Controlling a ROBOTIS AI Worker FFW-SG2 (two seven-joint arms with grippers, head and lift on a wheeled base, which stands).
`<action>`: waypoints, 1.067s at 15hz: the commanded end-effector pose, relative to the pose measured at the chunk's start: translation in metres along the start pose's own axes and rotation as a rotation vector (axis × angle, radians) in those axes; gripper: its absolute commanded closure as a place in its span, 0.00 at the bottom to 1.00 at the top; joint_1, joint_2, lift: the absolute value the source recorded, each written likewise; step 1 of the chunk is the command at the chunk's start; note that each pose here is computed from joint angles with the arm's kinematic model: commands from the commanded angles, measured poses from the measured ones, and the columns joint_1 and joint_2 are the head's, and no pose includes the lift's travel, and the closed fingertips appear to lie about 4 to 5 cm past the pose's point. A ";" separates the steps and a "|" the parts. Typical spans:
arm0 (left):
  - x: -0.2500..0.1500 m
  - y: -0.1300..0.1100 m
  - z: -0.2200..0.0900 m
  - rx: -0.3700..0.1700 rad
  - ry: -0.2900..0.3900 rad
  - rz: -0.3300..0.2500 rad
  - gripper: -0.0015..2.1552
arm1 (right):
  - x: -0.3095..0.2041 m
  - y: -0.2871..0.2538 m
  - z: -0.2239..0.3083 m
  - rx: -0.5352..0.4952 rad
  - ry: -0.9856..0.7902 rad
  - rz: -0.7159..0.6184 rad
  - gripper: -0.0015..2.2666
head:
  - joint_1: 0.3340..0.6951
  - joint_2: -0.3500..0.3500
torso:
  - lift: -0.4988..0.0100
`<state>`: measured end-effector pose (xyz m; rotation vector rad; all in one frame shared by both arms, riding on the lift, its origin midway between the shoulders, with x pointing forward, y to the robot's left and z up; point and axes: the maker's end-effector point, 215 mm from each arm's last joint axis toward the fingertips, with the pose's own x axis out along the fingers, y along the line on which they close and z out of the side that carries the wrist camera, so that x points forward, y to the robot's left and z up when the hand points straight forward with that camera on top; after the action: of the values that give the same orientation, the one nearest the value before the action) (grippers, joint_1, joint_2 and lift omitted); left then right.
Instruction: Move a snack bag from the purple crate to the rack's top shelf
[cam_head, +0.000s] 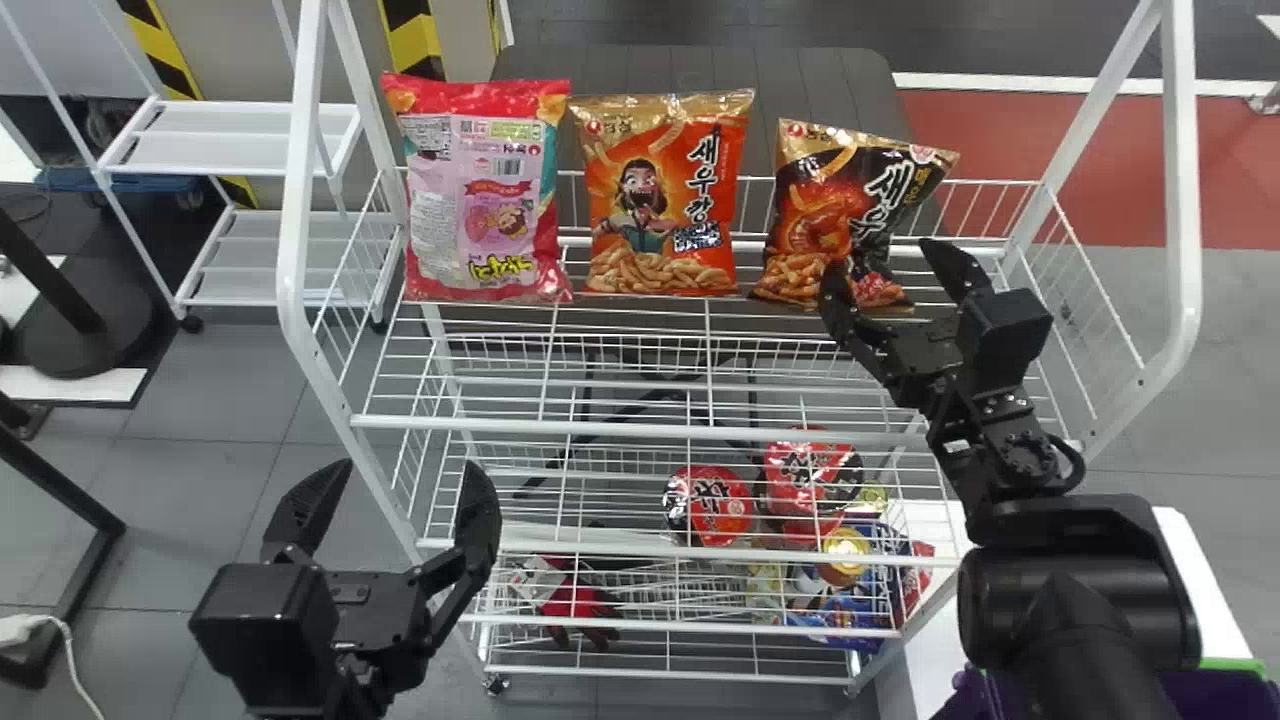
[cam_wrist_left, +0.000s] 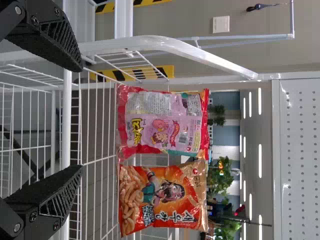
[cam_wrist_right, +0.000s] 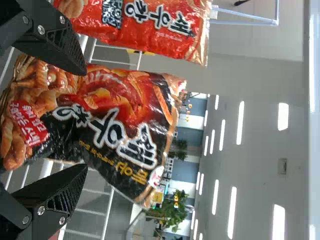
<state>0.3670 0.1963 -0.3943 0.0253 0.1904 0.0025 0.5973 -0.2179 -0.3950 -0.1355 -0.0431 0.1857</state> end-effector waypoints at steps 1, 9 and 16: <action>0.000 0.000 0.000 0.000 0.000 0.000 0.06 | -0.020 -0.021 0.023 0.033 0.000 -0.038 0.09 | 1.00 0.47 | 0.98; -0.006 0.001 0.008 -0.002 -0.014 0.001 0.06 | -0.166 0.007 0.084 0.107 -0.049 0.018 0.09 | 1.00 0.41 | 0.98; -0.020 0.009 0.015 -0.013 -0.050 0.023 0.06 | -0.236 0.022 0.083 0.084 -0.075 0.035 0.09 | 1.00 0.44 | 0.98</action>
<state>0.3536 0.2019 -0.3784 0.0169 0.1506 0.0218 0.3665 -0.2292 -0.3224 -0.0358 -0.1036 0.2214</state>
